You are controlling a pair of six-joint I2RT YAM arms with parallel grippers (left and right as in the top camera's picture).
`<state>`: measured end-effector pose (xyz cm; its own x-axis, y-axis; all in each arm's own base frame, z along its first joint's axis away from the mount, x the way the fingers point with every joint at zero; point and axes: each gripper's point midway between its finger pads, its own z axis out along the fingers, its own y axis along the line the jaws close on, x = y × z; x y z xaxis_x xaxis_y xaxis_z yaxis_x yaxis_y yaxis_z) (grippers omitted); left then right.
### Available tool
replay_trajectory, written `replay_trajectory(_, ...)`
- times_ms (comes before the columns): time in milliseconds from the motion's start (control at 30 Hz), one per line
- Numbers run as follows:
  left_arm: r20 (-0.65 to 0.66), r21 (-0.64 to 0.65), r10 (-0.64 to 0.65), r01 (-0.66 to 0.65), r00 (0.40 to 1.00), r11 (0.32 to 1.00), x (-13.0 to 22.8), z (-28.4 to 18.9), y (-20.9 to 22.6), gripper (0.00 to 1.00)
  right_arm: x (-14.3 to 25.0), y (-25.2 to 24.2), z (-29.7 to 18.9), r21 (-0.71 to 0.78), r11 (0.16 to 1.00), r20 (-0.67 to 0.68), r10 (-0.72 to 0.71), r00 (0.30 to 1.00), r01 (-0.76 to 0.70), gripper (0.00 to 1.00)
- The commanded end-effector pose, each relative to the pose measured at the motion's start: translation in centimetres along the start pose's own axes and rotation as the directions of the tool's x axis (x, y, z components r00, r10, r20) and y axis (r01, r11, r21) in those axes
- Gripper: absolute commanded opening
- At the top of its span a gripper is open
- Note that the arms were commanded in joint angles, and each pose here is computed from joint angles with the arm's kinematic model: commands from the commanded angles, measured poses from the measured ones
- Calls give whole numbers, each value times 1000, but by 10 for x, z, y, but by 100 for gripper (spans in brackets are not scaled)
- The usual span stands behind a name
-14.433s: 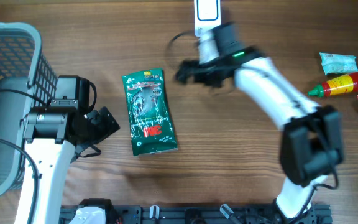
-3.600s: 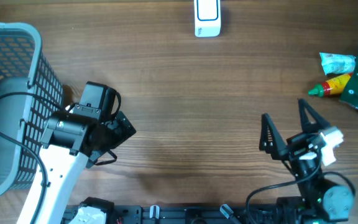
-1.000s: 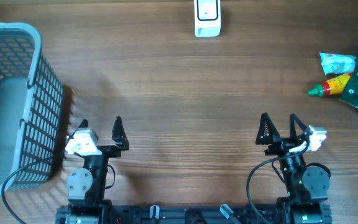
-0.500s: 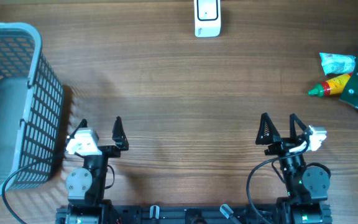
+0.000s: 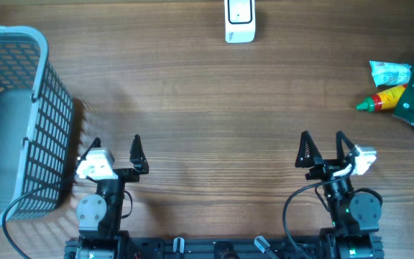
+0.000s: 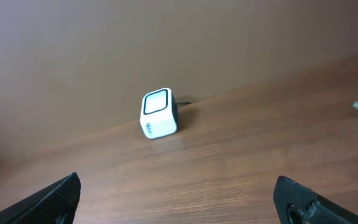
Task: Scan the item barcode
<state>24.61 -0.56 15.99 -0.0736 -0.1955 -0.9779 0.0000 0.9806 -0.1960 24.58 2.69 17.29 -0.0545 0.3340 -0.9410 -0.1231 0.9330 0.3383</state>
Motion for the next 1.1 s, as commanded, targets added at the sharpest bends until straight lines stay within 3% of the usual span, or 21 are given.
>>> replay_trajectory(0, 0, 8, 20, -20, 1000, 1000, 2, 0, 0, 100, -4, -3, -1, 20, 984, 15, -178, 984, 178, 100)
replay_trajectory(200, 0, 8, 19, -19, 1000, 1000, 2, 0, 0, 100, -1, 5, -1, -11, 941, 11, -337, 941, 337, 100)
replay_trajectory(400, -1, 8, 20, -20, 1000, 1000, 2, 0, 0, 100, 0, 8, -1, -24, 931, 12, -364, 931, 364, 100)
replay_trajectory(567, -1, 8, 20, -20, 1000, 1000, 2, 0, 0, 100, 1, 8, -1, -28, 937, 12, -348, 937, 348, 100)
replay_trajectory(733, -1, 8, 20, -20, 1000, 1000, 2, 0, 0, 100, -5, -6, -1, 30, 977, 16, -210, 978, 209, 100)
replay_trajectory(1067, -1, 8, 20, -20, 1000, 1000, 3, 0, 0, 100, -6, -9, -1, 45, 957, 15, -286, 958, 285, 99)
